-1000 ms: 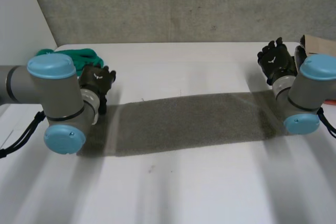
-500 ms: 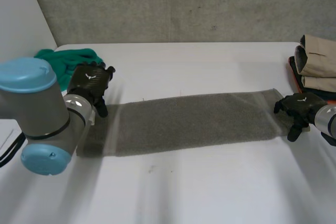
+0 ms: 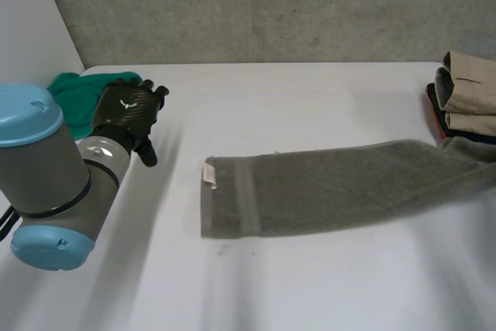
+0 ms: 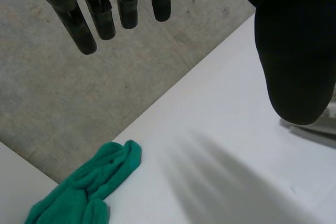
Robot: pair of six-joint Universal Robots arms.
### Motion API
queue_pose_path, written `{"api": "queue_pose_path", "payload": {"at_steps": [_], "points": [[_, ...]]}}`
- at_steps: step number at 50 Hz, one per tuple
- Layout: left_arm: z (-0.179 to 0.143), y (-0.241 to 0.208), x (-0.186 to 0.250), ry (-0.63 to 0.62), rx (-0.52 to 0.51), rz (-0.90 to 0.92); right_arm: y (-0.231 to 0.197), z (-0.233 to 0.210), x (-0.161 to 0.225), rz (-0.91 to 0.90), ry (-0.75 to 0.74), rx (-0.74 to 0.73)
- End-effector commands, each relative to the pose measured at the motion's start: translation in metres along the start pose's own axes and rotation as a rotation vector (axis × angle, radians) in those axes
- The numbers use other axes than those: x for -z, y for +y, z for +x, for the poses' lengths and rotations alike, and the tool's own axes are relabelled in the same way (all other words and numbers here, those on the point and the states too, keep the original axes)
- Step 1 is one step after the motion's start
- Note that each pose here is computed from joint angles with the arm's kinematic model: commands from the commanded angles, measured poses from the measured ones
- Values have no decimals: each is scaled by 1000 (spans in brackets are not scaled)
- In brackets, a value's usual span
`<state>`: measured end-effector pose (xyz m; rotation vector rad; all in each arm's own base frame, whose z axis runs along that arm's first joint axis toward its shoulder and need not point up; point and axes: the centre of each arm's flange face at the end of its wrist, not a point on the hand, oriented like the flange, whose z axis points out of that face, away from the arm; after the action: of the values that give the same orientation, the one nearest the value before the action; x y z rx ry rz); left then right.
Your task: Fold the laundry.
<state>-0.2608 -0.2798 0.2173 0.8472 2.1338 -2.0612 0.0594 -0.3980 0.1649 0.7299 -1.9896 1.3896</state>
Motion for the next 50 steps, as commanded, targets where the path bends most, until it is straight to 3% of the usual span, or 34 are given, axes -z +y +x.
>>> {"api": "queue_pose_path", "payload": {"at_steps": [1, 3, 7, 11, 15, 18, 24, 28, 32, 38, 44, 46, 50], "points": [[-3, -3, 4, -6, 2, 5, -97, -56, 50, 407, -93, 110], [-4, -4, 5, -8, 3, 10, -131, -90, 83, 608, -174, 134], [-3, -5, 8, -7, 2, 10, -160, -150, 145, 905, -339, 192], [-2, -5, 12, 0, 3, 11, -165, -203, 201, 1099, -489, 250], [1, -5, 13, 8, 2, 12, -146, -251, 236, 1138, -641, 309], [7, -7, 15, 24, 0, 20, -138, -263, 243, 1131, -679, 333], [14, -10, 17, 42, -3, 28, -134, -240, 228, 944, -598, 259], [18, -13, 18, 54, -4, 40, -136, -189, 205, 783, -527, 55], [19, -16, 18, 54, -3, 54, -108, -166, 183, 555, -623, -171], [24, -14, 19, 57, -2, 72, -71, -164, 158, 333, -644, -168], [30, -13, 22, 75, -5, 68, -69, -143, 125, 343, -458, -52], [29, -13, 23, 75, -5, 68, -85, -140, 129, 417, -412, -47], [28, -16, 24, 70, -3, 76, -135, -145, 173, 659, -396, -77]]}}
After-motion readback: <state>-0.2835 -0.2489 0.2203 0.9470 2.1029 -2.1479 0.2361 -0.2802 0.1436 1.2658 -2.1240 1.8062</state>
